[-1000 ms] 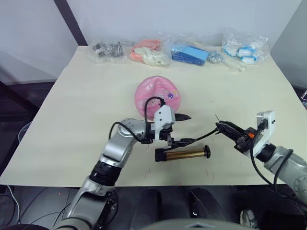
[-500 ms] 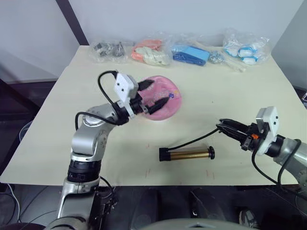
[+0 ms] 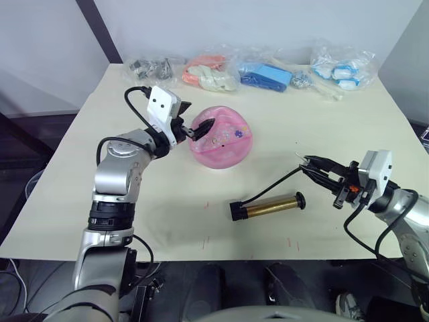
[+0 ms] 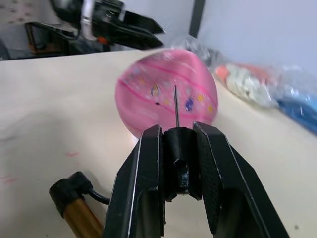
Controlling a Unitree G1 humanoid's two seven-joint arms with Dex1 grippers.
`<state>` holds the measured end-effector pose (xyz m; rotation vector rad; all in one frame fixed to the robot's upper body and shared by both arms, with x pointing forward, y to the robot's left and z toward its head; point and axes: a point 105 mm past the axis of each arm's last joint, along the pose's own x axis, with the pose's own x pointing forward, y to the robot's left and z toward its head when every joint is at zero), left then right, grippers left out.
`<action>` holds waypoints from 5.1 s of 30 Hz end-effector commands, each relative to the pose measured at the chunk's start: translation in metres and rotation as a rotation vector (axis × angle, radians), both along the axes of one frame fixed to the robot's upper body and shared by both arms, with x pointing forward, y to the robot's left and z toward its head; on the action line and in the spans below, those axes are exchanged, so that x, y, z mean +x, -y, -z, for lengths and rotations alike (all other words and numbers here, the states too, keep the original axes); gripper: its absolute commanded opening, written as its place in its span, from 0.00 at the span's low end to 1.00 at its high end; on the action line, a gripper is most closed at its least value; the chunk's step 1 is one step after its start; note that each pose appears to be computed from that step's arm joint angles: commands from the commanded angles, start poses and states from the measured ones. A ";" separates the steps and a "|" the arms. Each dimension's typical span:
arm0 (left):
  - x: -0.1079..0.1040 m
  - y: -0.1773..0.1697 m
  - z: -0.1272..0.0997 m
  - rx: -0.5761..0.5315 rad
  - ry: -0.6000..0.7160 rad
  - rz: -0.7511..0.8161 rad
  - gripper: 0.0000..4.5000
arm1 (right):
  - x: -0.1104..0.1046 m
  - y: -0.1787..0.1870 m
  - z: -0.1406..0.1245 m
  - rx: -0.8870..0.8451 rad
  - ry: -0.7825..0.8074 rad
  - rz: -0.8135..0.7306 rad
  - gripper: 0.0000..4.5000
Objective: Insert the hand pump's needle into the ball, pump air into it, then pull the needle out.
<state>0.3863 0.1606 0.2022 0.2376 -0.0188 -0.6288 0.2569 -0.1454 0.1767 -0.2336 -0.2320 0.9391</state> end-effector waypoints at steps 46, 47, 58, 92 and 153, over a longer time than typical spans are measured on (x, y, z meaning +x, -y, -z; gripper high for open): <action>0.014 0.013 0.012 0.073 -0.056 0.074 0.00 | 0.020 -0.039 0.009 -0.104 -0.198 -0.047 0.09; 0.014 0.013 0.013 0.073 -0.057 0.074 0.00 | 0.023 -0.043 0.009 -0.118 -0.204 -0.048 0.09; 0.015 0.018 0.022 0.067 -0.069 0.071 0.00 | 0.053 -0.068 -0.001 -0.220 -0.396 -0.012 0.09; 0.018 0.024 0.038 0.072 -0.073 0.086 0.00 | 0.100 -0.130 -0.011 -0.356 -0.680 0.043 0.09; 0.010 0.033 0.044 0.083 -0.079 0.118 0.00 | 0.117 -0.136 -0.003 -0.404 -0.830 0.128 0.09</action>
